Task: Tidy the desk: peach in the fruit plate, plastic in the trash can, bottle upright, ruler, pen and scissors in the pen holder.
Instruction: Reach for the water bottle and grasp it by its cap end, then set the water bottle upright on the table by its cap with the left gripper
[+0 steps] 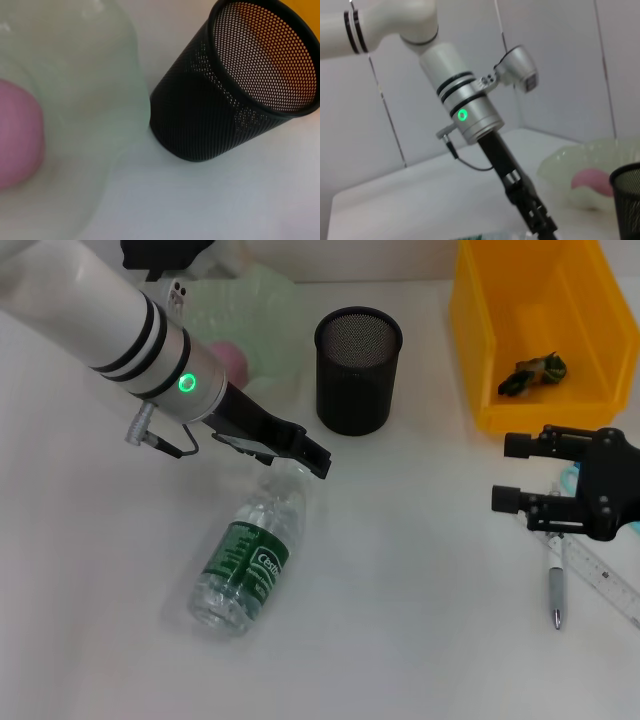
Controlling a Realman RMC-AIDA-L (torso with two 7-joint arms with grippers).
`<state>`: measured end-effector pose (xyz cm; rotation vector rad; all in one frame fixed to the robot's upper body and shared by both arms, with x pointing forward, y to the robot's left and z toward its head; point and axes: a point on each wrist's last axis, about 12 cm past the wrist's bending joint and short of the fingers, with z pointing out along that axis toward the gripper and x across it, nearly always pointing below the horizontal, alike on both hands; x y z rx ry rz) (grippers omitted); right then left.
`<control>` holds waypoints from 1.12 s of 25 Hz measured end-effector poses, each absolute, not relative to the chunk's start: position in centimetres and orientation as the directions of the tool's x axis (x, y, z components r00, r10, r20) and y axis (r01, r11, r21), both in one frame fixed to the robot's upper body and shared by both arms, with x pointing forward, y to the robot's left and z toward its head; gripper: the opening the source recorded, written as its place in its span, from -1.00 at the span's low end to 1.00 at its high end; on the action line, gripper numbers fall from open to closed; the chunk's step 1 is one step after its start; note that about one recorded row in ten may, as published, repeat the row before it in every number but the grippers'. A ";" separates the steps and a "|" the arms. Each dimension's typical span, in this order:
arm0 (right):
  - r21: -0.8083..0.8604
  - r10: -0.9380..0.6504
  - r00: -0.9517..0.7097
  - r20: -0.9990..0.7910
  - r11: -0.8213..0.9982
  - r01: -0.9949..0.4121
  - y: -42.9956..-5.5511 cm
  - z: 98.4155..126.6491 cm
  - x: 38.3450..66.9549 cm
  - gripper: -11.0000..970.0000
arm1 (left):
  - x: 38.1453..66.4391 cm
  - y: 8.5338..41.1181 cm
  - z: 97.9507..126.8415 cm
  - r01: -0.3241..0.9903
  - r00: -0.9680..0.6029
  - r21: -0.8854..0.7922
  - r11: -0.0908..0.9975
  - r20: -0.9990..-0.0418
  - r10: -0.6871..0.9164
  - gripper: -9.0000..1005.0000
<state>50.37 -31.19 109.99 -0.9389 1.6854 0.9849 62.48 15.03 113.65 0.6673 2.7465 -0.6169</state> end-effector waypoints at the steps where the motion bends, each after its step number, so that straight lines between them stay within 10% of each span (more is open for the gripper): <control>1: 0.198 -0.177 -0.279 -0.944 0.373 -0.907 -31.0 109.8 50.4 0.45 | 62.5 14.9 113.4 0.484 -0.863 -0.340 0.806 -0.337 0.376 0.52; 18: 0.229 -0.186 -0.320 -0.929 0.389 -0.892 -30.2 108.6 50.6 0.43 | 61.7 14.1 112.1 0.524 -0.842 -0.295 0.799 -0.324 0.432 0.37; 28: 0.237 -0.181 -0.331 -0.926 0.402 -0.884 -30.1 108.1 50.7 0.41 | 61.2 13.8 111.8 0.582 -0.801 -0.291 0.759 -0.364 0.475 -0.07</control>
